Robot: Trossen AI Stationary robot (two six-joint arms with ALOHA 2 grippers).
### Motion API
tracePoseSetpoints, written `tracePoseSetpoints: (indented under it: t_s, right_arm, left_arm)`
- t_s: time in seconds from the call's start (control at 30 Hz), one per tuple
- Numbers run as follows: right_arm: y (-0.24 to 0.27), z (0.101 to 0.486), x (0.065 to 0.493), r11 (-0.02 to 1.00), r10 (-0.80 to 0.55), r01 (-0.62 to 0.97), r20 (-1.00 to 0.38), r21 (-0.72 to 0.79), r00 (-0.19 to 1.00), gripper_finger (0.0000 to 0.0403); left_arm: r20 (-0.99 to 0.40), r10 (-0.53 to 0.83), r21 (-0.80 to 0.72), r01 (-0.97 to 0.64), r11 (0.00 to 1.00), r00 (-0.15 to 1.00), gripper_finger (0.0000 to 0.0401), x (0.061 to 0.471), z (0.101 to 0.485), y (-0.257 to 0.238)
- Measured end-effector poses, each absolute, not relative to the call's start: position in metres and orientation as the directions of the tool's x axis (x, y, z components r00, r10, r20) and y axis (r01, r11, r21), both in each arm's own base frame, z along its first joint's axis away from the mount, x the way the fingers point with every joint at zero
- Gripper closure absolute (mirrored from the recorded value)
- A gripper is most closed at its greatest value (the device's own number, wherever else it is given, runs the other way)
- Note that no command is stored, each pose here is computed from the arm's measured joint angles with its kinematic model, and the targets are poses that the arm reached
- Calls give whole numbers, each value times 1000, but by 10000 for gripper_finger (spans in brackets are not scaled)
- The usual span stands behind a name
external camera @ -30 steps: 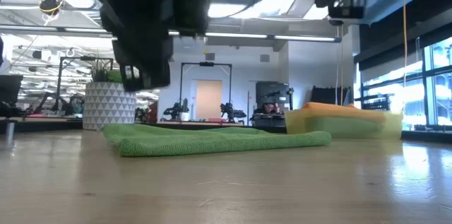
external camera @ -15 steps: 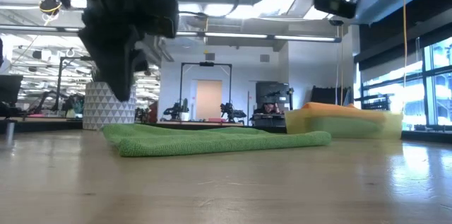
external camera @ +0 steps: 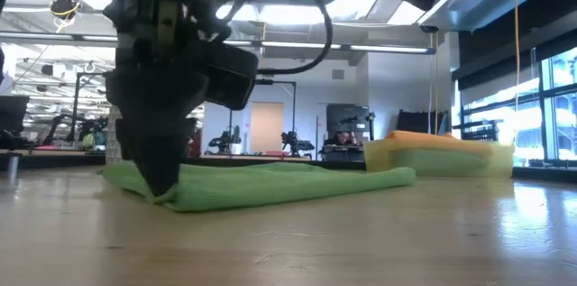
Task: Fold microfiber towels
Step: Fold the green microfiber towel
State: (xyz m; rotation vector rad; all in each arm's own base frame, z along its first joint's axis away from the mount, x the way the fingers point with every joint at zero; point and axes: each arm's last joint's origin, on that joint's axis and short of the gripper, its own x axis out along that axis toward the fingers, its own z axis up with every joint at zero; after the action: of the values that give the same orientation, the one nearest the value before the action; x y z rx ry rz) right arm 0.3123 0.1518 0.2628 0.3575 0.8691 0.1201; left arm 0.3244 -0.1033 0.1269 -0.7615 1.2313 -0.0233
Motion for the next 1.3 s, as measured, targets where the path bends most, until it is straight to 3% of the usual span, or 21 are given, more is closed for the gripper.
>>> tracePoseSetpoints:
  t_s: [0.27, 0.43, 0.53, 0.7, 0.9, 1.07, 1.17, 1.3]
  right_arm:
    - [159, 235, 325, 971, 230, -87, -762, 224, 605, 389]
    - [166, 212, 340, 969, 244, -186, -757, 164, 606, 369]
    - [171, 203, 353, 962, 268, -219, -703, 162, 659, 338]
    - [178, 181, 370, 967, 251, -221, -655, 130, 713, 272]
    - [187, 158, 392, 967, 217, -249, -680, 53, 701, 220]
    - [195, 141, 415, 956, 196, -294, -717, -12, 669, 216]
    - [191, 124, 419, 958, 141, -283, -809, -33, 570, 225]
    - [182, 121, 425, 968, 124, -252, -835, -18, 535, 241]
  left_arm:
    - [-687, -435, -693, -344, 634, 582, 348, 344, 141, -111]
    - [-662, -518, -728, -297, 619, 542, 348, 344, 148, -101]
    - [-743, -489, -653, -334, 680, 458, 348, 331, 153, -90]
    - [-876, -310, -436, -331, 837, 371, 348, 296, 182, -74]
    - [-856, -187, -352, -277, 894, 482, 348, 270, 225, -77]
    - [-799, -153, -426, -369, 826, 581, 348, 254, 251, -83]
    - [-779, -172, -465, -370, 804, 603, 348, 244, 262, -87]
    - [-784, -179, -468, -375, 801, 595, 348, 230, 269, -92]
